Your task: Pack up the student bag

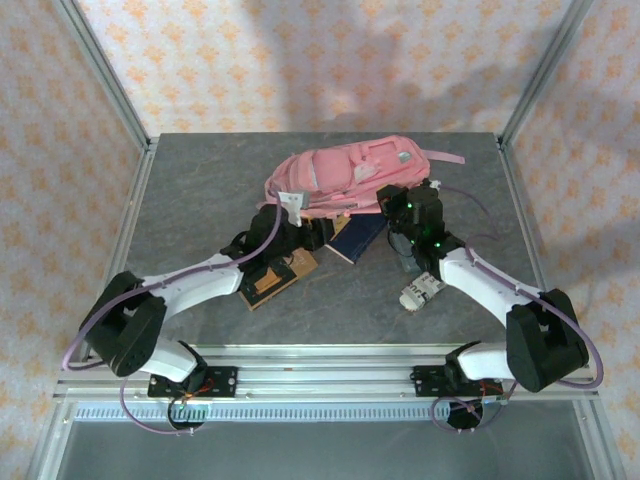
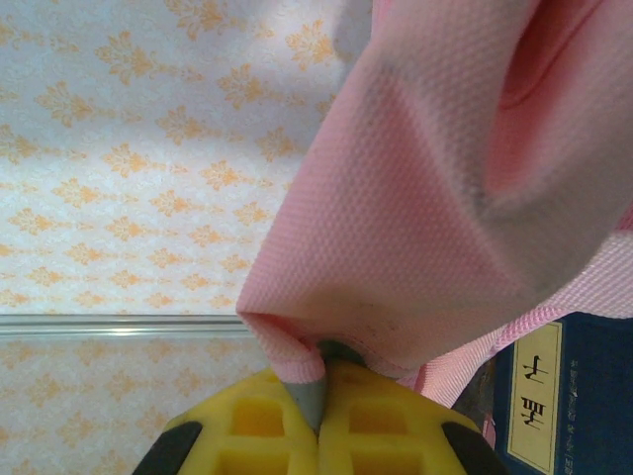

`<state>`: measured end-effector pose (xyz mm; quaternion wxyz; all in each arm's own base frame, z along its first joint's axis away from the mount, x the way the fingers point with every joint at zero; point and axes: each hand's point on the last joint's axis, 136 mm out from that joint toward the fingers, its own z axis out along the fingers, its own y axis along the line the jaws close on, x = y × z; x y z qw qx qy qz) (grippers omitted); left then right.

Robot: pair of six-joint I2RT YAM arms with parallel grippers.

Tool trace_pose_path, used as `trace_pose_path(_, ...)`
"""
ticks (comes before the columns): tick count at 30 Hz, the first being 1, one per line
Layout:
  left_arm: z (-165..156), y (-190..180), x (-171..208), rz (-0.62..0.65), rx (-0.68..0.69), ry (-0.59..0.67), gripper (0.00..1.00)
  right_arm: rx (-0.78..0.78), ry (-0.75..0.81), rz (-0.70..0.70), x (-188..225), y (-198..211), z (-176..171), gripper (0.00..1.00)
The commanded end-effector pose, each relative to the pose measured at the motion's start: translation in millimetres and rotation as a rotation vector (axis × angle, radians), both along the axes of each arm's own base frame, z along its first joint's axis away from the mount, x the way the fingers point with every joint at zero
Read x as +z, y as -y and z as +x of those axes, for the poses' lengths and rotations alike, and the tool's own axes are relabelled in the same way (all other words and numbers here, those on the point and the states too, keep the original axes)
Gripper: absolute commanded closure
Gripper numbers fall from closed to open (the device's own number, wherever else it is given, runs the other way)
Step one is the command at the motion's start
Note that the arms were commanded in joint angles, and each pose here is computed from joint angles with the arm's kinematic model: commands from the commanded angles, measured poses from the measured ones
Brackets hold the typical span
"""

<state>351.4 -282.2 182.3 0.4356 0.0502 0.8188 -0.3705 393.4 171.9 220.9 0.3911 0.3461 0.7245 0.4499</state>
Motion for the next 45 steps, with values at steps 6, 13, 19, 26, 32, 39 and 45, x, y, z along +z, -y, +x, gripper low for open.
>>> trace_pose_path(6, 27.4, 35.8, 4.6, -0.038, -0.007, 0.048, 0.42, 0.022, 0.145, 0.08, 52.4, -6.7, -1.5, 1.0)
trace_pose_path(13, 49.7, 47.2, 7.8, -0.01, 0.01, 0.075, 0.4, 0.045, 0.153, 0.094, 55.8, -11.1, -1.7, 1.0)
trace_pose_path(19, 63.4, 56.3, 8.6, 0.017, 0.009, 0.081, 0.56, 0.063, 0.161, 0.103, 59.0, -14.6, -2.5, 1.0)
trace_pose_path(26, 57.1, 43.4, 7.3, 0.055, 0.036, 0.071, 1.0, 0.041, 0.151, 0.072, 53.4, -8.7, -2.9, 1.0)
trace_pose_path(32, 42.5, 14.3, -10.7, 0.12, 0.075, 0.024, 1.0, 0.007, 0.124, 0.033, 40.7, 0.5, -2.1, 1.0)
trace_pose_path(39, 29.7, -37.1, -29.8, 0.145, 0.153, -0.028, 1.0, -0.013, 0.102, -0.008, 27.8, 8.0, -0.9, 1.0)
trace_pose_path(45, 20.6, -73.2, -41.9, 0.19, 0.216, -0.061, 1.0, -0.037, 0.081, -0.026, 15.4, 18.2, 4.2, 1.0)
